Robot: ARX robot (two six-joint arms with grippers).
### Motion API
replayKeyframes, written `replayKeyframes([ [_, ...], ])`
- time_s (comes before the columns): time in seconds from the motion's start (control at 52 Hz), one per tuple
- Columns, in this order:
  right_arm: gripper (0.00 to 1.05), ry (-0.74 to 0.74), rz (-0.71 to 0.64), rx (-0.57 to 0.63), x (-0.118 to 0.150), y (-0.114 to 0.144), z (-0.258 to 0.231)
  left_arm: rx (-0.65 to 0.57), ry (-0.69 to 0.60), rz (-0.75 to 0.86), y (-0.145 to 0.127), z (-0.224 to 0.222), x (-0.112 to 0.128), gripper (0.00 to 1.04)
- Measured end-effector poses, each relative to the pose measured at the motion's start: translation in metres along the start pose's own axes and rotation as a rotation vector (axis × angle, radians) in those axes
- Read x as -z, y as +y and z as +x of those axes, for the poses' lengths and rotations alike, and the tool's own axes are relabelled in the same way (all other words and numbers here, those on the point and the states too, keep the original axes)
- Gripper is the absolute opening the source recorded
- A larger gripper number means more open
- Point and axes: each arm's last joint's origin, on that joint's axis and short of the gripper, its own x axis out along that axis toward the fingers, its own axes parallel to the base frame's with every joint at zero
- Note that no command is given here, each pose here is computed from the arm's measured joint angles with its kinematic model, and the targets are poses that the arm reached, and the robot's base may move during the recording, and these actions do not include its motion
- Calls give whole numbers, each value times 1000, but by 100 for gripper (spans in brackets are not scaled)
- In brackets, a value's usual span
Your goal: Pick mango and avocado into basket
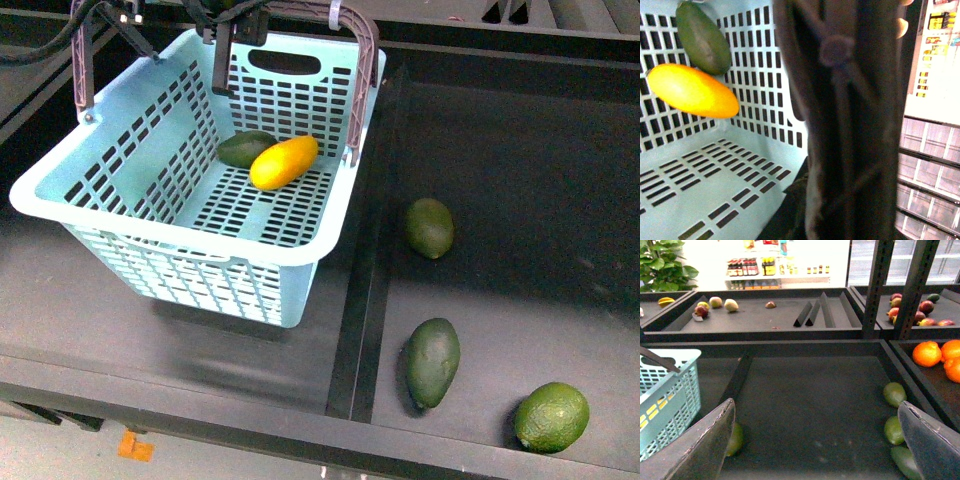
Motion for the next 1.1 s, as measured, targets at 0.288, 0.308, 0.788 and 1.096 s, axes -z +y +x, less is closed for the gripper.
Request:
replayKeyframes([
  [0.288,96,0,0,0,0,0,0,33,-69,-68,-2,-25,-6,70],
  [0.308,96,0,0,0,0,0,0,40,-74,-80,-2,-28,-7,73],
  [0.788,96,0,0,0,0,0,0,44,-136,-108,2,-99,-27,97],
  [1.096,96,0,0,0,0,0,0,428,-509,1179,74,-169,-87,33],
])
